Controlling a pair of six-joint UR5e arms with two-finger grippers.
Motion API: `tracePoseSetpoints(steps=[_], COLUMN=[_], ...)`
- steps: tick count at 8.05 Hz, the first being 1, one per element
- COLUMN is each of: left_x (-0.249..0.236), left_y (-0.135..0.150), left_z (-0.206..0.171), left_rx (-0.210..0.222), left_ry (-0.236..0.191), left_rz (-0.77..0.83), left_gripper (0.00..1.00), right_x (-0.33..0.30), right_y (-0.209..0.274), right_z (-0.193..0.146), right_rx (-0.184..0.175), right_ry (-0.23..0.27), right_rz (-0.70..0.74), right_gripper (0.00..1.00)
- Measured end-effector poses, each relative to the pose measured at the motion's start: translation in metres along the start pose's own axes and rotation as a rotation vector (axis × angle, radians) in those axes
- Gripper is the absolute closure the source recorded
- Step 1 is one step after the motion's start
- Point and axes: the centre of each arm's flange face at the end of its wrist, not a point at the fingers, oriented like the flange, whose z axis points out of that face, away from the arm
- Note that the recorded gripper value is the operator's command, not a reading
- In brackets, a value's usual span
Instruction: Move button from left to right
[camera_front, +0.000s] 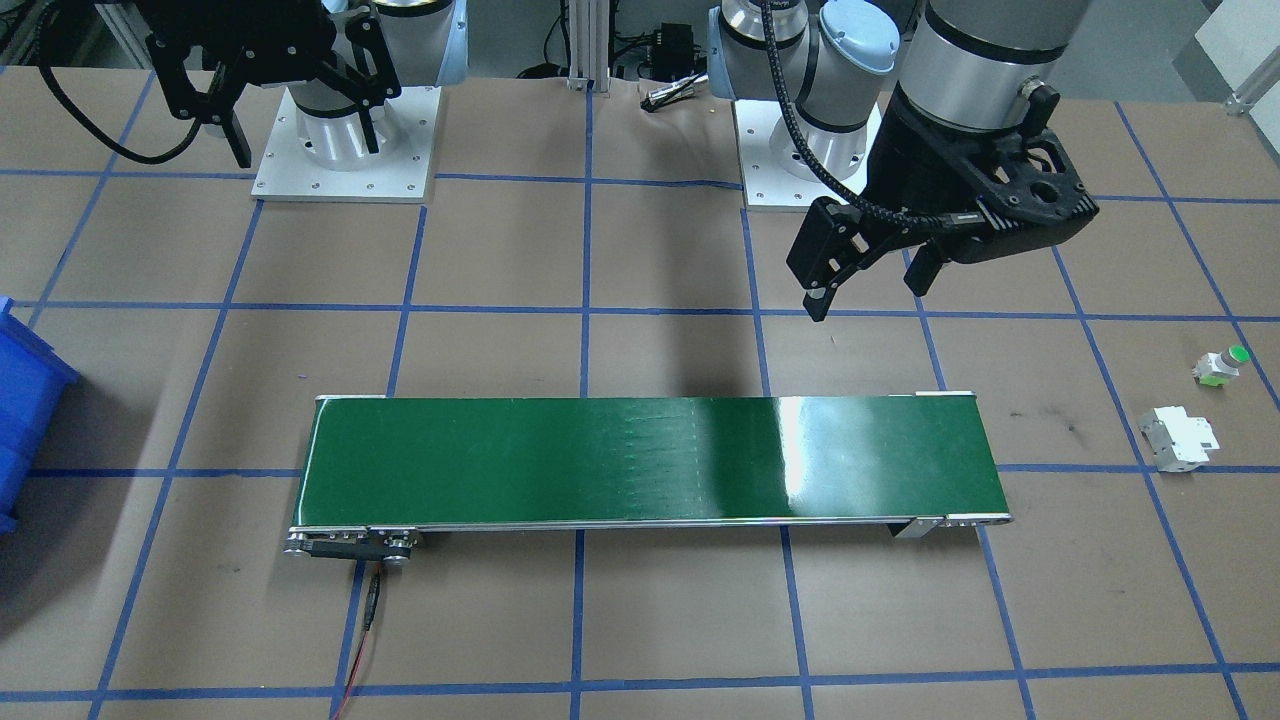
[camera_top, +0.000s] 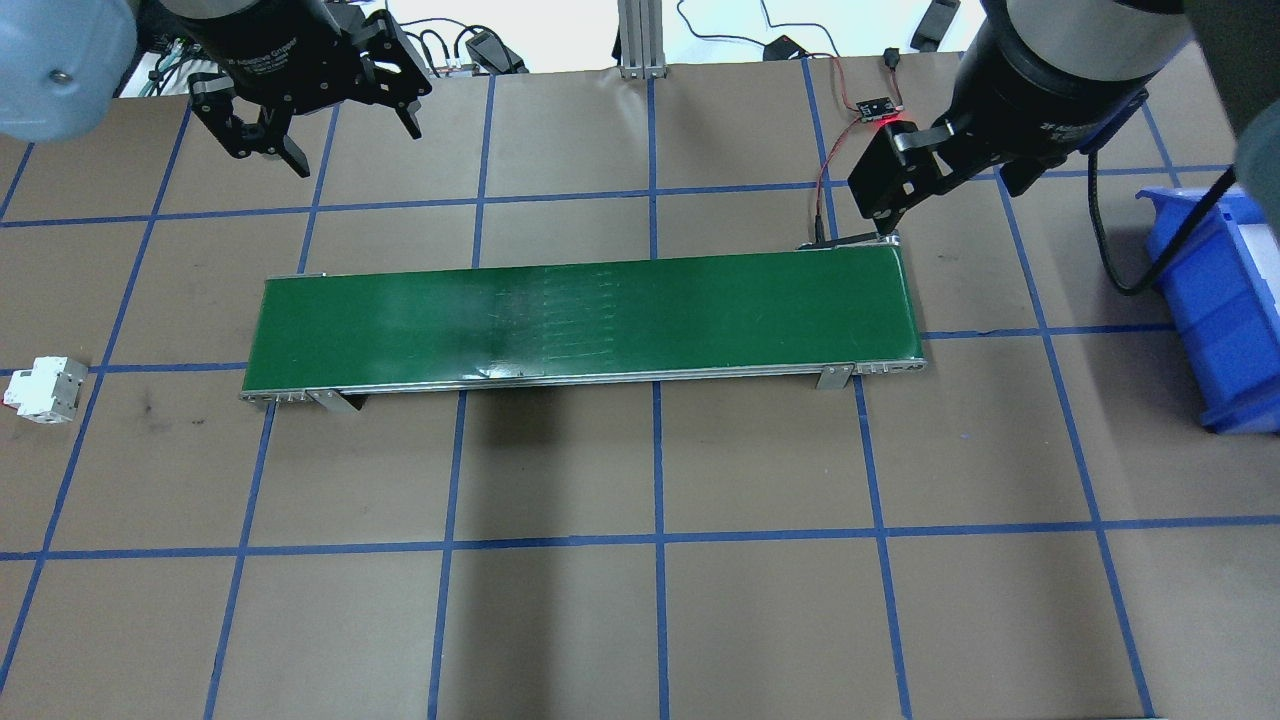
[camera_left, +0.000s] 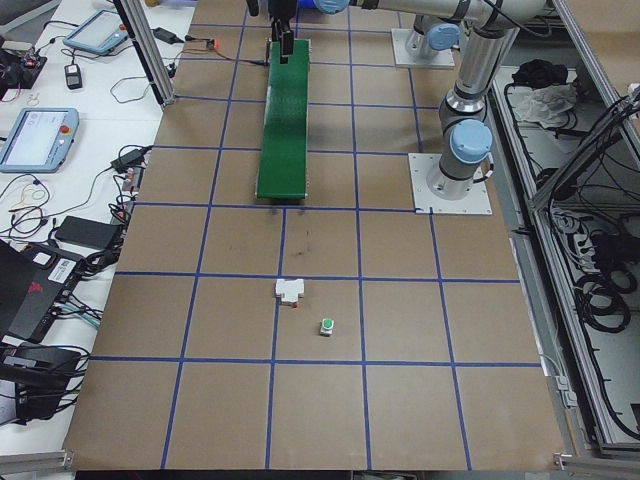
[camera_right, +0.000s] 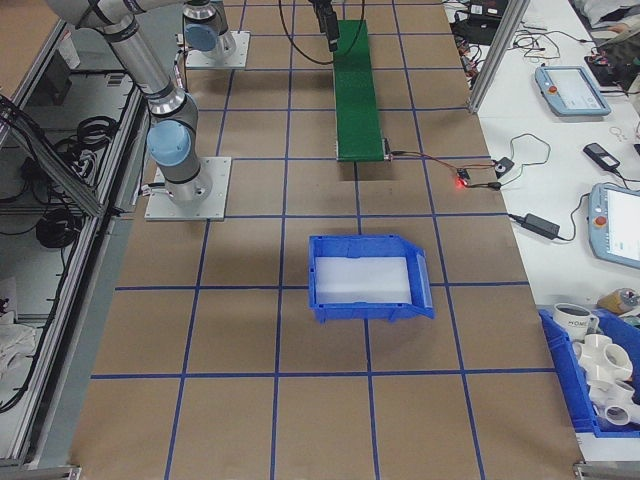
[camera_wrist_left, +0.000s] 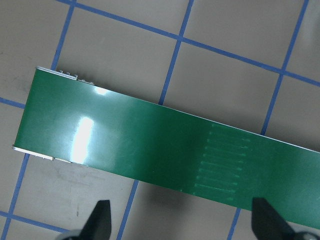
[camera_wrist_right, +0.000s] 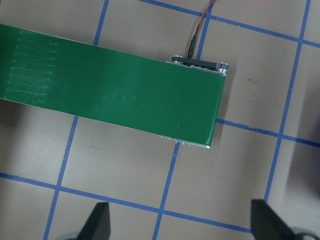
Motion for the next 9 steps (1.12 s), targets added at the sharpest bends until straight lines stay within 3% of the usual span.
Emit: tracePoseSetpoints(steps=[3,5,7,9], left_x=[-0.004,-0.029,-0.123,-0.227], left_y=[0.0,-0.016,-0.061,-0.091], left_z=[-0.002,0.0,0.003,0.018], left_rx=[0.003,0.003,-0.003,-0.037], left_ry=[-0.001,-0.011,-0.036,-0.053], left_rz=[0.005,0.105,0.201,0.353], left_gripper=[0.0,0.0,0.0,0.0], right_x=[0.0,0.0,0.0,0.0], right_y=[0.0,0.0,0.0,0.0], right_z=[0.0,0.0,0.0,0.0], right_rx=[-0.001,-0.001,-0.002,-0.001], right_ry=[0.0,0.0,0.0,0.0], right_rz=[0.0,0.001,0.001,0.001], right_gripper=[0.0,0.0,0.0,0.0])
